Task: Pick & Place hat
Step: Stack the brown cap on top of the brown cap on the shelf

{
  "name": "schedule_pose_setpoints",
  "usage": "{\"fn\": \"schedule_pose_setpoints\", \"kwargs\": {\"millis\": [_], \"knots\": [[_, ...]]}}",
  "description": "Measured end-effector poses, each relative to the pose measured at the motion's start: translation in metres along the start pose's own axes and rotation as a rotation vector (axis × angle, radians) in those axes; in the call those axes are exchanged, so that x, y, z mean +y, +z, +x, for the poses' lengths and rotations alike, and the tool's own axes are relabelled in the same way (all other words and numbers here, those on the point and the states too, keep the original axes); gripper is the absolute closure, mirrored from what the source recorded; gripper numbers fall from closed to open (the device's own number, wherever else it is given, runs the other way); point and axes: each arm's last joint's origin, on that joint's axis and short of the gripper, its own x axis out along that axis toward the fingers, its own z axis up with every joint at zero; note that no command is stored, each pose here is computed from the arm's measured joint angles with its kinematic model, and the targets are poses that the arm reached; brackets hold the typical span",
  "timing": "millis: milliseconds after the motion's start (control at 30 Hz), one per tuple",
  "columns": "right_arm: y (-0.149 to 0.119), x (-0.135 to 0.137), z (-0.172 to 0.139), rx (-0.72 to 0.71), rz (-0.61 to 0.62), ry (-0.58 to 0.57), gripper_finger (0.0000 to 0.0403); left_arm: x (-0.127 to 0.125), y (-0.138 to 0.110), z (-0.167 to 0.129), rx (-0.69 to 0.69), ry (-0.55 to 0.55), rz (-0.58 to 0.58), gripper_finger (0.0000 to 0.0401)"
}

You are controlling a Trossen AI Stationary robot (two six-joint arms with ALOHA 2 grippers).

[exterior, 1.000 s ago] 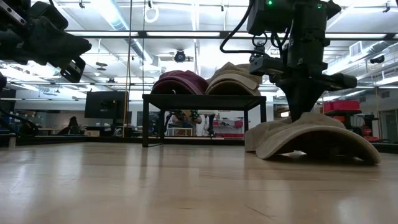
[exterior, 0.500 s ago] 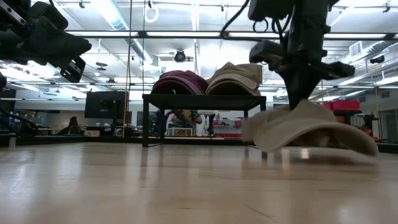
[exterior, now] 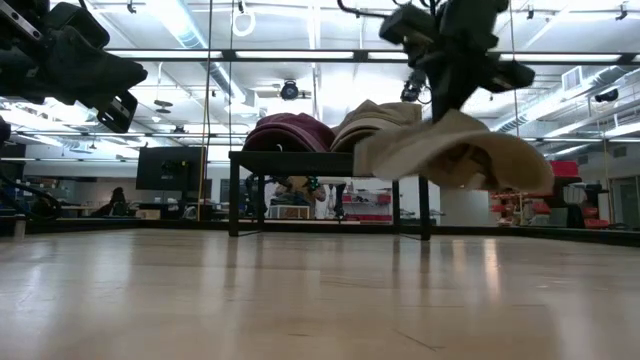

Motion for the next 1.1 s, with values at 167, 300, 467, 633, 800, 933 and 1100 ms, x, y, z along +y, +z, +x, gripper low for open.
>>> {"fn": "schedule_pose_setpoints", "kwargs": {"millis": [167,300,467,633,800,933,1100], "knots": [[0.004,0.005,-0.015,-0.034,-0.023,0.048,0.0394,0.0,0.0,0.0,0.0,0.0,0.0,0.0362],[0.006,0.003,-0.027,-0.066,-0.025,0.083,0.0394,0.0,0.0,0.0,0.0,0.0,0.0,0.0362],[0.012,-0.005,-0.044,-0.108,-0.015,0.126,0.0394,0.0,0.0,0.0,0.0,0.0,0.0,0.0362],[0.015,-0.013,-0.062,-0.164,-0.01,0.173,0.0394,0.0,0.0,0.0,0.0,0.0,0.0,0.0362],[0.017,-0.019,-0.076,-0.197,-0.02,0.235,0.0394,0.0,0.0,0.0,0.0,0.0,0.0,0.0362],[0.017,-0.022,-0.084,-0.215,-0.036,0.265,0.0394,0.0,0.0,0.0,0.0,0.0,0.0,0.0362],[0.023,-0.024,-0.098,-0.247,-0.058,0.273,0.0394,0.0,0.0,0.0,0.0,0.0,0.0,0.0362]]}}
